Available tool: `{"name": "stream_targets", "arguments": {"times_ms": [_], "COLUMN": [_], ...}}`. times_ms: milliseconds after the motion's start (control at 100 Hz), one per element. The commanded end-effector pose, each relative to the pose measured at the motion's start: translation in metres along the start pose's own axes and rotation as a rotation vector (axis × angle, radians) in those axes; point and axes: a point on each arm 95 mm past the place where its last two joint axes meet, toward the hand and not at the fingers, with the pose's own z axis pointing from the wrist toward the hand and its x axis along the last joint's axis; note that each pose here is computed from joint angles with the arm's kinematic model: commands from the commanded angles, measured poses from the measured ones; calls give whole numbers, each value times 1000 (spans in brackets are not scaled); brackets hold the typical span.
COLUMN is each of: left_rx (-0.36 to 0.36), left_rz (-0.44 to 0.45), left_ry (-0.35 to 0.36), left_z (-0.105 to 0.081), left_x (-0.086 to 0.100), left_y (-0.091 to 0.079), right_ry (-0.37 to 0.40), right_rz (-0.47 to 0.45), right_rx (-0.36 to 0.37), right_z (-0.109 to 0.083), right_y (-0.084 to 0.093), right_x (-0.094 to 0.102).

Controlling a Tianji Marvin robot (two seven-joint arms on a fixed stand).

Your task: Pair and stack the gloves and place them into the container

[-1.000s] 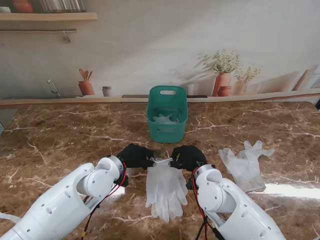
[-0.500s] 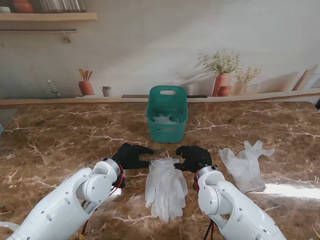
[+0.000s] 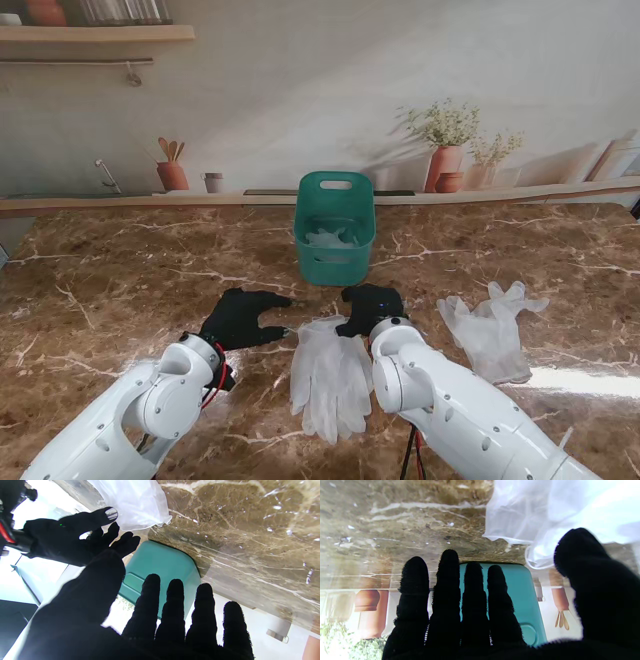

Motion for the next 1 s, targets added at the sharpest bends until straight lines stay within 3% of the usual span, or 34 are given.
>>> {"name": "stream_targets", "arguments": {"times_ms": [0,180,420,680,990], "left_rx": [15,51,79,98,113], "left_rz": [-1,10,6,-2,10], "left_ry": [-2,5,3,6,2], "left_z": [-8,-15,-19,-19,-21], "left_x": [-2,-3,-5,-8,-10], "left_y": [0,-5,-6,-6,-13], "right_ry": [-10,4,75,144,156], "right_rz": [-30,-96,-60,81,236], "right_rx": [38,84,84,-50,-212], "right_z": [6,11,2,1,14], "right_y": [-3,-10,-16,-8,9], "right_x": [6,14,22,24,10]}}
